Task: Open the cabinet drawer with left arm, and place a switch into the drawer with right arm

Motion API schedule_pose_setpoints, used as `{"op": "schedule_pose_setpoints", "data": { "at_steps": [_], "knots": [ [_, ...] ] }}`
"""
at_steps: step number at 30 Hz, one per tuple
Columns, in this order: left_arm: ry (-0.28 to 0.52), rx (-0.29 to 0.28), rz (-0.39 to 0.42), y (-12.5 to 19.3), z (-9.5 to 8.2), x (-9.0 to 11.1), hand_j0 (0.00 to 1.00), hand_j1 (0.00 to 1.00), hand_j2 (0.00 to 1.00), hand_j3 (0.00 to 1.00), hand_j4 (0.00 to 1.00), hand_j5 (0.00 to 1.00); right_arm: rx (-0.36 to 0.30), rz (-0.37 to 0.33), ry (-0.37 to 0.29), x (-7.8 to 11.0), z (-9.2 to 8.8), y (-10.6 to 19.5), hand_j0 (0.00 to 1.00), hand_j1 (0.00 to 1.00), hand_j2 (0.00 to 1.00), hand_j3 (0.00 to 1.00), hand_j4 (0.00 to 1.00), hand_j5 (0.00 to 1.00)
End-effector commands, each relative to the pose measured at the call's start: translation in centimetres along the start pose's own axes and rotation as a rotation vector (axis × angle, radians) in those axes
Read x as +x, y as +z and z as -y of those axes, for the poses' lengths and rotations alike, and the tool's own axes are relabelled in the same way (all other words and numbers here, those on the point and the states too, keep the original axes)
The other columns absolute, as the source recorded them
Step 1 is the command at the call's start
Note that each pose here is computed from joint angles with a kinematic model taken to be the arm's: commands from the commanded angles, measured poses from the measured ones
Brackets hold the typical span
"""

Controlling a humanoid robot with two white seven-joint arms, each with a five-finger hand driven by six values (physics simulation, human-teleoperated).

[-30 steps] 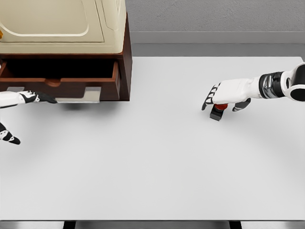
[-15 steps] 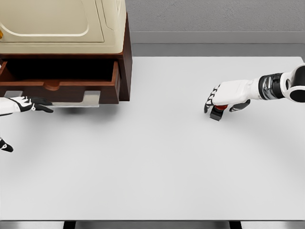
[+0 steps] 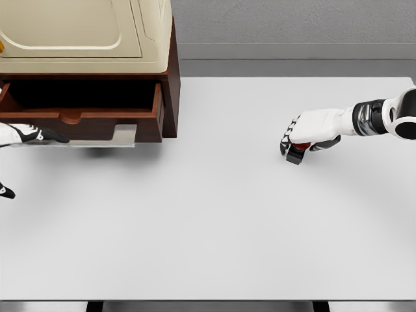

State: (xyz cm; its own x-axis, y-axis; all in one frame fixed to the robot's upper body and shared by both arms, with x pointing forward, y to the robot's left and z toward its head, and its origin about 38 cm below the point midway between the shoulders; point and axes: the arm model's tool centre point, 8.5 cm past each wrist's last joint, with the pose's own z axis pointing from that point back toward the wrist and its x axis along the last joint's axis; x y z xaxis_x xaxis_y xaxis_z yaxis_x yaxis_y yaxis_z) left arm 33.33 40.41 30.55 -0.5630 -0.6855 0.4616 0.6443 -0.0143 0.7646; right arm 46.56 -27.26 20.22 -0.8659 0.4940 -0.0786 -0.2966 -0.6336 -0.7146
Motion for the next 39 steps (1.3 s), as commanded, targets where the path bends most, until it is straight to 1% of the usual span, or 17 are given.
{"op": "schedule_pose_setpoints", "data": {
  "at_steps": [1, 2, 5, 10, 12, 14, 17, 19, 24, 26, 28, 29, 32, 34, 35, 36, 39],
  "knots": [
    [-0.021, 0.010, 0.043, 0.2, -0.3, 0.6, 1.00, 1.00, 1.00, 1.00, 1.00, 1.00, -0.002, -0.002, -0.004, -0.1, 0.0, 0.1, 0.67, 0.67, 0.67, 0.67, 0.67, 0.67],
    [-0.037, 0.010, 0.068, 0.1, -0.2, 0.8, 1.00, 1.00, 1.00, 1.00, 1.00, 1.00, -0.003, -0.001, -0.003, 0.0, 0.0, 0.0, 0.59, 0.59, 0.59, 0.59, 0.59, 0.59],
    [-0.072, 0.008, 0.116, 0.1, -0.1, 1.4, 1.00, 1.00, 1.00, 1.00, 1.00, 1.00, -0.001, -0.001, -0.005, 0.0, -0.1, 0.0, 0.58, 0.58, 0.58, 0.58, 0.58, 0.58],
    [-0.074, 0.006, 0.143, -0.8, 0.3, 1.6, 1.00, 1.00, 1.00, 1.00, 1.00, 1.00, -0.001, -0.001, -0.005, 0.0, -0.1, 0.0, 0.55, 0.55, 0.55, 0.55, 0.55, 0.55],
    [-0.093, -0.004, 0.155, -1.6, 0.7, 1.7, 1.00, 1.00, 1.00, 1.00, 1.00, 1.00, -0.001, -0.001, -0.005, 0.0, -0.1, 0.0, 0.53, 0.53, 0.53, 0.53, 0.53, 0.53],
    [-0.122, -0.021, 0.156, -2.5, 1.2, 1.6, 1.00, 1.00, 1.00, 1.00, 1.00, 1.00, -0.001, -0.001, -0.005, 0.0, -0.1, 0.0, 0.51, 0.51, 0.51, 0.51, 0.51, 0.51],
    [-0.137, -0.042, 0.160, -3.4, 2.1, 1.4, 1.00, 1.00, 1.00, 1.00, 1.00, 1.00, 0.000, 0.000, -0.006, 0.0, -0.1, 0.0, 0.47, 0.47, 0.47, 0.47, 0.47, 0.47],
    [-0.144, -0.048, 0.157, -3.5, 2.2, 1.3, 1.00, 1.00, 1.00, 1.00, 1.00, 1.00, -0.001, 0.001, -0.009, 0.0, -0.2, 0.0, 0.44, 0.44, 0.44, 0.44, 0.44, 0.44],
    [-0.157, -0.054, 0.149, -3.5, 2.2, 1.3, 1.00, 1.00, 1.00, 1.00, 1.00, 1.00, 0.000, 0.005, -0.012, 0.2, -0.4, -0.2, 0.43, 0.43, 0.43, 0.43, 0.43, 0.43],
    [-0.157, -0.054, 0.149, -3.5, 2.2, 1.3, 1.00, 1.00, 1.00, 1.00, 1.00, 1.00, -0.003, 0.003, -0.014, 0.1, -0.3, -0.1, 0.40, 0.40, 0.40, 0.40, 0.40, 0.40],
    [-0.157, -0.054, 0.147, -3.4, 2.1, 1.3, 1.00, 1.00, 1.00, 1.00, 1.00, 1.00, -0.013, 0.002, -0.019, 0.0, -0.1, 0.0, 0.33, 0.33, 0.33, 0.33, 0.33, 0.33],
    [-0.157, -0.054, 0.149, -3.5, 2.2, 1.3, 1.00, 1.00, 1.00, 1.00, 1.00, 1.00, -0.031, -0.009, -0.019, -0.3, 0.4, 0.5, 0.33, 0.33, 0.33, 0.33, 0.33, 0.33],
    [-0.154, -0.056, 0.151, -3.7, 2.3, 1.3, 1.00, 1.00, 1.00, 1.00, 1.00, 1.00, -0.051, -0.022, -0.027, -0.8, 0.8, 0.8, 0.33, 0.33, 0.33, 0.33, 0.33, 0.33],
    [-0.163, -0.073, 0.145, -3.9, 2.9, 1.1, 1.00, 1.00, 1.00, 1.00, 1.00, 1.00, -0.062, -0.022, -0.028, -0.8, 1.1, 0.8, 0.33, 0.33, 0.33, 0.33, 0.33, 0.33],
    [-0.153, -0.084, 0.144, -4.0, 3.4, 0.9, 1.00, 1.00, 1.00, 1.00, 1.00, 1.00, -0.082, -0.034, -0.028, -1.1, 1.6, 1.3, 0.33, 0.33, 0.33, 0.33, 0.33, 0.33],
    [-0.169, -0.098, 0.133, -4.1, 3.6, 0.8, 1.00, 1.00, 1.00, 1.00, 1.00, 1.00, -0.085, -0.031, -0.027, -1.1, 1.8, 1.1, 0.33, 0.33, 0.33, 0.33, 0.33, 0.33],
    [-0.171, -0.126, 0.143, -5.2, 5.0, 0.6, 1.00, 1.00, 1.00, 1.00, 1.00, 1.00, -0.091, -0.026, -0.024, -0.9, 2.1, 0.9, 0.33, 0.33, 0.33, 0.33, 0.33, 0.33]
  ]
}}
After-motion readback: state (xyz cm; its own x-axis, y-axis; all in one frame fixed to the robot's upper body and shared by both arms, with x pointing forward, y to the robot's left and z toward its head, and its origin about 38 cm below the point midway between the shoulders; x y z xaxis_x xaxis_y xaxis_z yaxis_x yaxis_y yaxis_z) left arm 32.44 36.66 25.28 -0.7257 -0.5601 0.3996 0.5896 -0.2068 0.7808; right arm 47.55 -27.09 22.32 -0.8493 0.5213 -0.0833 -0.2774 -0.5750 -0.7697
